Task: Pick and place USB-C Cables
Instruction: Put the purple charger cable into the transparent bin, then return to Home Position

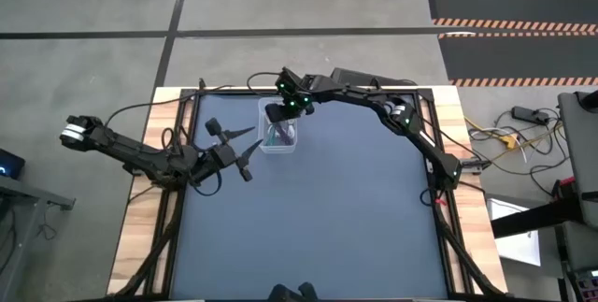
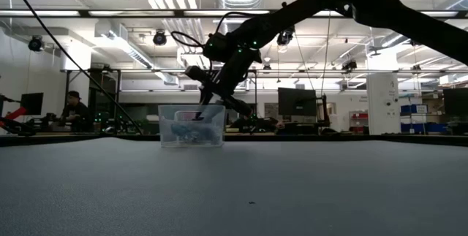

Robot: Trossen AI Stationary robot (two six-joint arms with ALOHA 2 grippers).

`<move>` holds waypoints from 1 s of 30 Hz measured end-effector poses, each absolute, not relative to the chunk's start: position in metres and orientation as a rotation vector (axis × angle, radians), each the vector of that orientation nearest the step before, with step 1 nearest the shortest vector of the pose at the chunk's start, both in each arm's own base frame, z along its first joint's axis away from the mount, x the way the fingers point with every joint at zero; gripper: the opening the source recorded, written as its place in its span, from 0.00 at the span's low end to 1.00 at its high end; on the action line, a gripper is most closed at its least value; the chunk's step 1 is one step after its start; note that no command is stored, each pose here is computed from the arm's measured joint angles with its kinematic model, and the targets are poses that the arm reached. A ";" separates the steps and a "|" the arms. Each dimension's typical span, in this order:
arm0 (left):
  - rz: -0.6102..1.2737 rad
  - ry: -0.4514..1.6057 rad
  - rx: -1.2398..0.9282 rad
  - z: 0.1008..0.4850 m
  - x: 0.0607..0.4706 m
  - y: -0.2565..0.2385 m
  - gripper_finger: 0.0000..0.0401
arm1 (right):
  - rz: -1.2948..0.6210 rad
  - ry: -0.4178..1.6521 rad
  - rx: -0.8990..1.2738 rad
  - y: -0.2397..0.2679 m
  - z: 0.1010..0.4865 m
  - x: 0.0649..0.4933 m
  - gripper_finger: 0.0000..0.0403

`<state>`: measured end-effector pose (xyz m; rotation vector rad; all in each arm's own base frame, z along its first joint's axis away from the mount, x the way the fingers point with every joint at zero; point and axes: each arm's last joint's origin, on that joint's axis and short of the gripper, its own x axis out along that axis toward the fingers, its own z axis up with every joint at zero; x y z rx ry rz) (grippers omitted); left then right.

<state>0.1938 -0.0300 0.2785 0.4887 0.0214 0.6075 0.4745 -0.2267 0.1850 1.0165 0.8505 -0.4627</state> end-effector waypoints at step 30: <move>0.540 -0.001 0.439 0.277 0.195 -0.032 0.41 | -0.313 0.719 0.438 -0.145 0.263 0.495 0.16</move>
